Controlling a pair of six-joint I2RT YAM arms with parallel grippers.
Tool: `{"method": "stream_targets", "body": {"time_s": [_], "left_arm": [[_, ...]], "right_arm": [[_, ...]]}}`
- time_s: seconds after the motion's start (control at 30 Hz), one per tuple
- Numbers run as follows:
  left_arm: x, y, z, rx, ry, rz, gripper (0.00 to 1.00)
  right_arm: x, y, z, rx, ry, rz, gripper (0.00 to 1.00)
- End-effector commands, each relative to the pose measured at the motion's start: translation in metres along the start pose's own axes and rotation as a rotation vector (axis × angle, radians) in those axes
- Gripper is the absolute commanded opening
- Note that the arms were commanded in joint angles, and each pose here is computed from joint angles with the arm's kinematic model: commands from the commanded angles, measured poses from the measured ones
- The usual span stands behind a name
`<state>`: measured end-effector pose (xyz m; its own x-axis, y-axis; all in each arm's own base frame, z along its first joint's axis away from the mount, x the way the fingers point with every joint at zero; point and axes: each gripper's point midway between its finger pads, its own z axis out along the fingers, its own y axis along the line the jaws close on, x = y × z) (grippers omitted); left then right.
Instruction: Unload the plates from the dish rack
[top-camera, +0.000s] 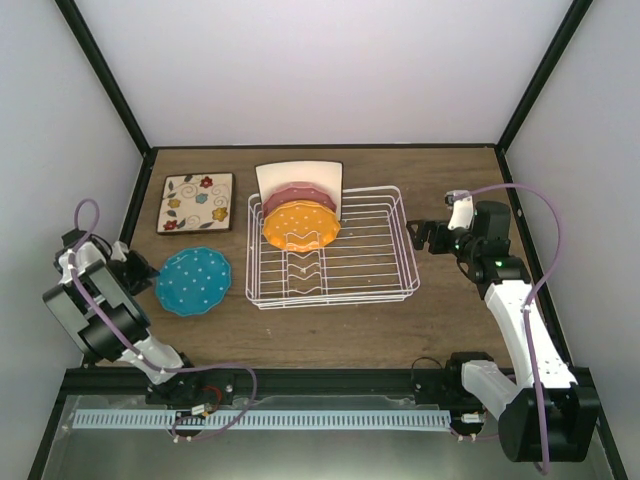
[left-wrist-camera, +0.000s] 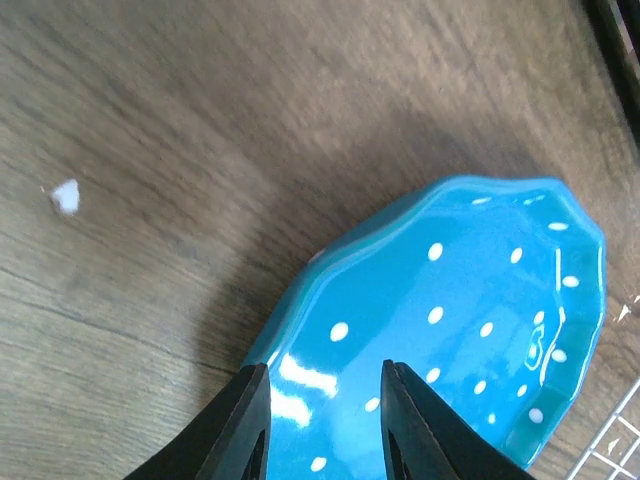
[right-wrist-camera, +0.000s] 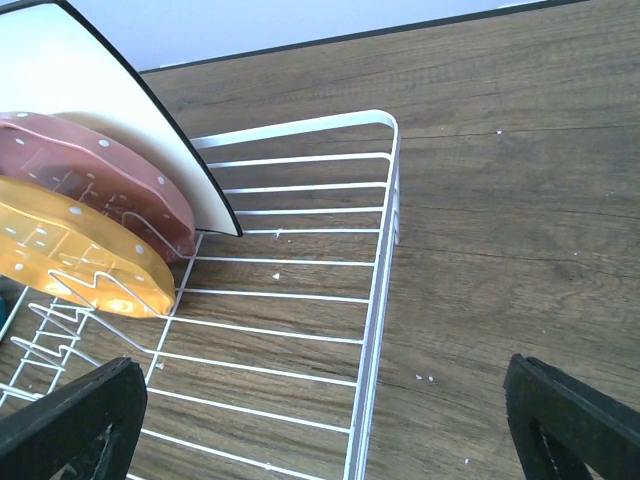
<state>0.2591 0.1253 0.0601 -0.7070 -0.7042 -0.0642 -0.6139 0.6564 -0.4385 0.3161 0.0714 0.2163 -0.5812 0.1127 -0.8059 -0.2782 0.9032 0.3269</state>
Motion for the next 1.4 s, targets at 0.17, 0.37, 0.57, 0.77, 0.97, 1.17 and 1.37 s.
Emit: {"method": "stream_targets", "body": {"time_s": [0.17,0.37,0.57,0.77,0.97,1.17,1.37], "left_arm": [[-0.067,-0.151,-0.087,0.191,-0.356,0.551,0.47],[0.025,-0.348,-0.152,0.594,-0.517,1.292,0.73],[0.128,-0.387,-0.124,0.702,-0.403,1.746,0.7],[0.173,-0.38,-0.077,0.633,-0.302,2.04,0.7],[0.168,-0.389,-0.046,0.571,-0.274,2.095,0.71],[0.162,-0.394,-0.028,0.528,-0.276,2.114,0.73],[0.166,-0.391,-0.011,0.5,-0.248,2.141,0.73]], "right_arm": [[-0.004,-0.003,-0.004,0.017,-0.022,0.012,1.0],[-0.012,-0.001,-0.003,0.004,-0.031,0.012,1.0],[-0.012,-0.002,-0.015,0.041,-0.042,-0.004,1.0],[-0.013,0.001,-0.03,0.06,-0.079,-0.01,1.0],[-0.015,0.001,-0.031,0.061,-0.081,0.001,1.0],[-0.016,0.002,-0.034,0.064,-0.094,0.008,1.0],[-0.017,0.002,-0.035,0.07,-0.102,0.009,1.0]]}}
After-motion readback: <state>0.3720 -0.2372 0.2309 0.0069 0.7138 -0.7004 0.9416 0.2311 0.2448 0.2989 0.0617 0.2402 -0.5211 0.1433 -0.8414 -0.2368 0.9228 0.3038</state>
